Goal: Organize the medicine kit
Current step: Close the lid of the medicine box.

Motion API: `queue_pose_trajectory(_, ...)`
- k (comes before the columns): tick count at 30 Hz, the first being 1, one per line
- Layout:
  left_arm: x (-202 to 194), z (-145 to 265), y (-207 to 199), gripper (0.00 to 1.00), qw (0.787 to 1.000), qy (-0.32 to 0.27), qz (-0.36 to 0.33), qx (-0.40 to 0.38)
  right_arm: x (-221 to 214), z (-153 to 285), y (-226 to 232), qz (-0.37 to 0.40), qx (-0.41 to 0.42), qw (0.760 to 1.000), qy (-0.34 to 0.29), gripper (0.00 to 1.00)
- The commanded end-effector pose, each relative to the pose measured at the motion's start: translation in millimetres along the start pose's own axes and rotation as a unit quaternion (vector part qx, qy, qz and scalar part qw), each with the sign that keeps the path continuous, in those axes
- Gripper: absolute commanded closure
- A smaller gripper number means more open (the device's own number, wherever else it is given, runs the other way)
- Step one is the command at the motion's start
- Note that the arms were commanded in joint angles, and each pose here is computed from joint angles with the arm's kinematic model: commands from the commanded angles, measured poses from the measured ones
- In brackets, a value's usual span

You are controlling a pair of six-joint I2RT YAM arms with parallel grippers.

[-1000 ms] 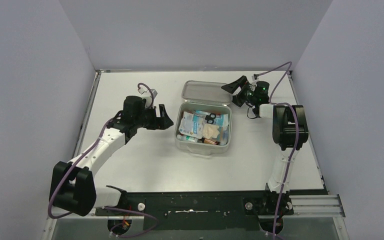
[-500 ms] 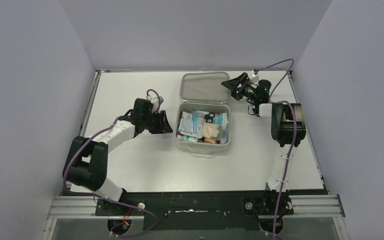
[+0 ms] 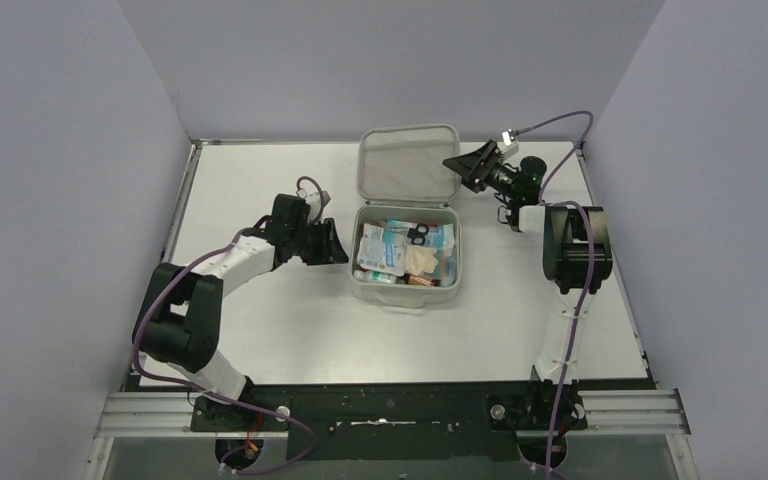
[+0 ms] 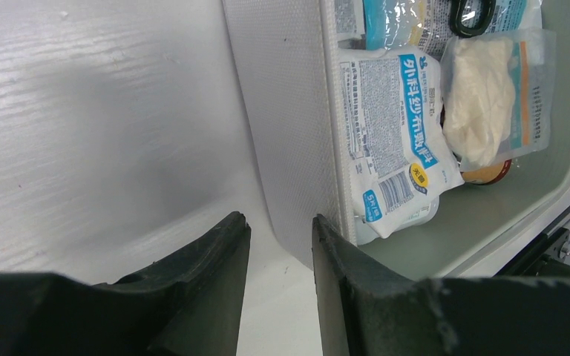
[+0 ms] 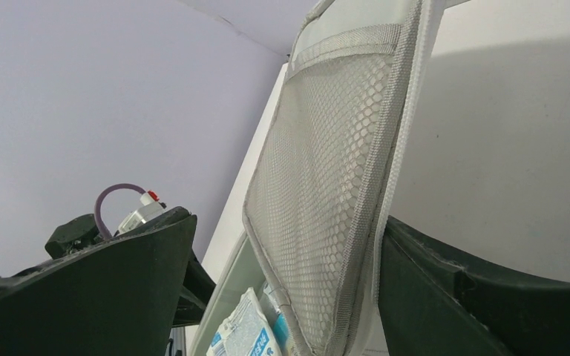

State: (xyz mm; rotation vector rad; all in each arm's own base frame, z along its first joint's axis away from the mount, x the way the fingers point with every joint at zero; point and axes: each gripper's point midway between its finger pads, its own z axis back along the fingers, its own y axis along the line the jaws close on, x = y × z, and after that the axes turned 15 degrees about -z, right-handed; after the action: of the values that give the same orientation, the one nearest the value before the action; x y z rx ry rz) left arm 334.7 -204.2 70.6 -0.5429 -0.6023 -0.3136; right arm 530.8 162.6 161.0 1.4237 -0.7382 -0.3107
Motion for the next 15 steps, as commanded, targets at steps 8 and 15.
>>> queue_pose_trajectory(8, 32.0, 1.3, -12.7, 0.65, 0.999, -0.042, -0.008, -0.023, 11.4, 8.6, 96.1, 0.137, 0.11, 0.984, -0.008, 0.17)
queue_pose_trajectory(15, 33.8, 3.3, -13.5, 0.65, 0.999, -0.045, -0.011, -0.023, 13.4, 11.1, 115.6, 0.166, 0.12, 0.979, -0.011, 0.17)
